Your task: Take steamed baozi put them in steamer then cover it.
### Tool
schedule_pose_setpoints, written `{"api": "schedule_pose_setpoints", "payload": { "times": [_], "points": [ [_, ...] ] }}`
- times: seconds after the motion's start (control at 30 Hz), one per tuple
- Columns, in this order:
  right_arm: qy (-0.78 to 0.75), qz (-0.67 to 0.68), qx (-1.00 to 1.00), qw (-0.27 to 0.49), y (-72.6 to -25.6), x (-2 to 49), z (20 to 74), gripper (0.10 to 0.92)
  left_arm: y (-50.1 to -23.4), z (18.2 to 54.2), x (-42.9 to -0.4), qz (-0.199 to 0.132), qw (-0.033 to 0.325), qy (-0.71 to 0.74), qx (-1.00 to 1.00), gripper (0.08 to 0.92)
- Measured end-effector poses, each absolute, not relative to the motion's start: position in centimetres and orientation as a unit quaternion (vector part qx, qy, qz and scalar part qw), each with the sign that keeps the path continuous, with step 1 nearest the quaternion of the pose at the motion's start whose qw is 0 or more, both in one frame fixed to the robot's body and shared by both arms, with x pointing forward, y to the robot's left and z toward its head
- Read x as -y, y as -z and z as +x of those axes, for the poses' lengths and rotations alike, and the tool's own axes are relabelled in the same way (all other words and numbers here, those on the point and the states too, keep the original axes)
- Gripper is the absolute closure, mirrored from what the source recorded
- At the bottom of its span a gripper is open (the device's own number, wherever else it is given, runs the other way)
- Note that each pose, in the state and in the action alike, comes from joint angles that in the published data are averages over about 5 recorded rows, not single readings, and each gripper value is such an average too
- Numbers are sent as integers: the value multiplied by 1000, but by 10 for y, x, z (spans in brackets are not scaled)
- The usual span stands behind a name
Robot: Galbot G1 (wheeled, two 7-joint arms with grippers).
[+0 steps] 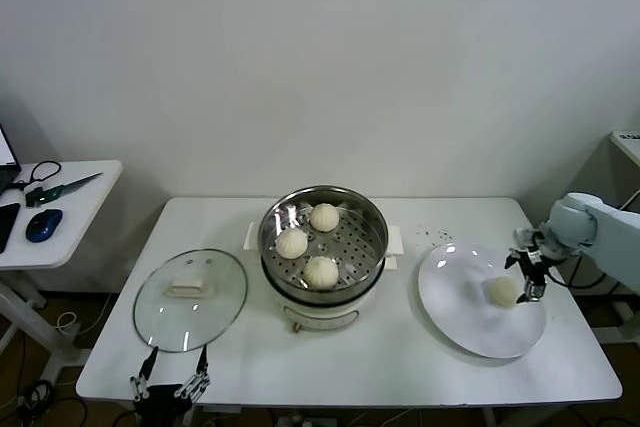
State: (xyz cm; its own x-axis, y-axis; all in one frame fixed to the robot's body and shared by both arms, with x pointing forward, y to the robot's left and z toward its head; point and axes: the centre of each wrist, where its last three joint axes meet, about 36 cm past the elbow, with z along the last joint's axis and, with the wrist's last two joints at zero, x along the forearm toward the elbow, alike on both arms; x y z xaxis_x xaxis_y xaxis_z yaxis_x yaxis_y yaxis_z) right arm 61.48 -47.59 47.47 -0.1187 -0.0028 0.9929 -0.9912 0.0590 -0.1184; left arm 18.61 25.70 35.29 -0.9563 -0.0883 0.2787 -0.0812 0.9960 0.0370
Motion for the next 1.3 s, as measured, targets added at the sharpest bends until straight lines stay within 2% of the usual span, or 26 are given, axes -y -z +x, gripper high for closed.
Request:
{"api": "schedule_pose_setpoints", "payload": {
  "times": [0.2,0.43,0.73,1.0,1.3],
  "points": [
    [-507,454,548,486,-466,473,616,207,-353,186,-257,43,142,13,989,177],
    [-505,452,547,491,-464,473,616,298,-353,186,-256,40,141,12,989,177],
    [-505,450,552,487,-487,469,620,318,-356,186,-254,36,140,14,989,177],
    [-518,470,561,444,-569,421,641,318,-360,190,-254,29,135,15,990,177],
    [-532,514,572,354,-690,306,642,318,-363,192,-253,22,132,13,991,177]
  ]
}}
